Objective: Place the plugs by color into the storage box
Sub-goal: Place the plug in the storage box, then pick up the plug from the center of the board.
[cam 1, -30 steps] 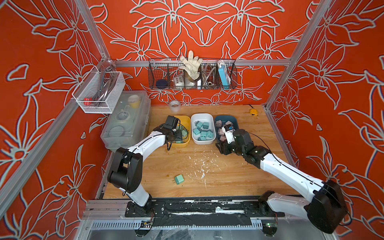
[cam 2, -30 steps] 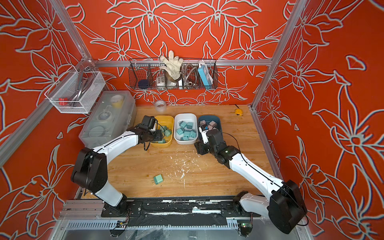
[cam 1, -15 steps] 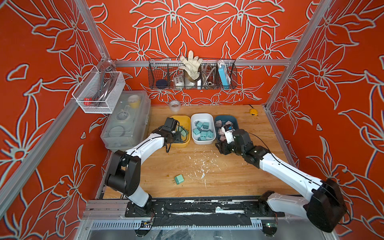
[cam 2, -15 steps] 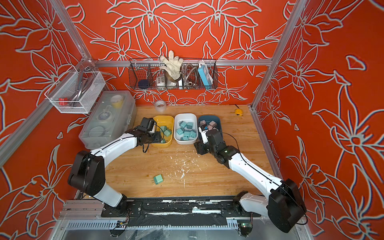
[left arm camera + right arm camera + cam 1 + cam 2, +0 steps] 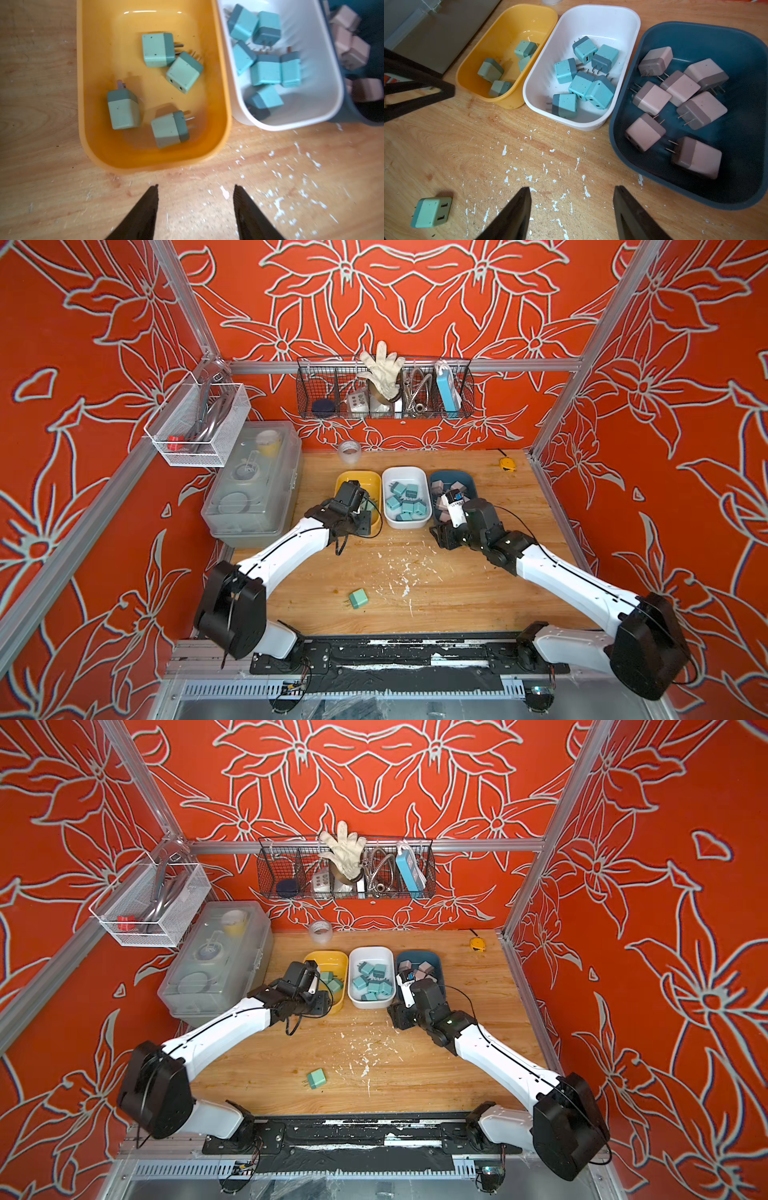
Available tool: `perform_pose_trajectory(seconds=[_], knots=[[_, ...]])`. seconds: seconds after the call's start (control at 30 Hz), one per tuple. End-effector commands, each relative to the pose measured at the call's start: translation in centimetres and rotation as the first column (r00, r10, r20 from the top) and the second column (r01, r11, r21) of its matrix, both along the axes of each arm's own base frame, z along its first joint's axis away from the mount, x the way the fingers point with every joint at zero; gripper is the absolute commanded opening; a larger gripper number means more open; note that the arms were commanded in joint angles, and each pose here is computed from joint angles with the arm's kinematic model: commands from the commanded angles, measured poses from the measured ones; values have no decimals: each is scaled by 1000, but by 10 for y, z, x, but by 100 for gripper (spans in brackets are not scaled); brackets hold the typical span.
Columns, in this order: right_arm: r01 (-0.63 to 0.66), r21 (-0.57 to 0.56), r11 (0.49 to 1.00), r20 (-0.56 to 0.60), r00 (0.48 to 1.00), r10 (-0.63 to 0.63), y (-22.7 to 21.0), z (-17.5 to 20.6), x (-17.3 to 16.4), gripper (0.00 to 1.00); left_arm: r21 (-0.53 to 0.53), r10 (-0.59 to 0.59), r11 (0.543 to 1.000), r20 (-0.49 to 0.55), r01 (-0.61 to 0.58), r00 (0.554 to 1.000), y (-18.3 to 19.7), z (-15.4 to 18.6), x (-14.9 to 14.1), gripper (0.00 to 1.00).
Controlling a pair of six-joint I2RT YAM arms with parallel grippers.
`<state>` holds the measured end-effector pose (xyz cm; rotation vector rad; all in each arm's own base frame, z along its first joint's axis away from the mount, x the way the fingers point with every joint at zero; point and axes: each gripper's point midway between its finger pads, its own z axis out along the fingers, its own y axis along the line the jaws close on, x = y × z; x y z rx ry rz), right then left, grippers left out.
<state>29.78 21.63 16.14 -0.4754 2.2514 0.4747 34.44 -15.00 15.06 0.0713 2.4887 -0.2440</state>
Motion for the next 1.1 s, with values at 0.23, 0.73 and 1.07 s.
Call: perform_pose_trajectory(seconds=[0.23, 0.73, 1.07], knots=[[-19, 12, 1000, -32, 999, 19, 3, 1, -6, 68, 51, -94, 994, -55, 96, 994, -6, 6, -75, 58], [21, 71, 997, -91, 996, -14, -25, 5, -57, 67, -36, -81, 996, -172, 76, 982, 5, -40, -166, 58], [31, 104, 994, -142, 990, -16, -39, -5, -87, 67, -43, -42, 998, -188, 34, 981, 14, -54, -184, 58]])
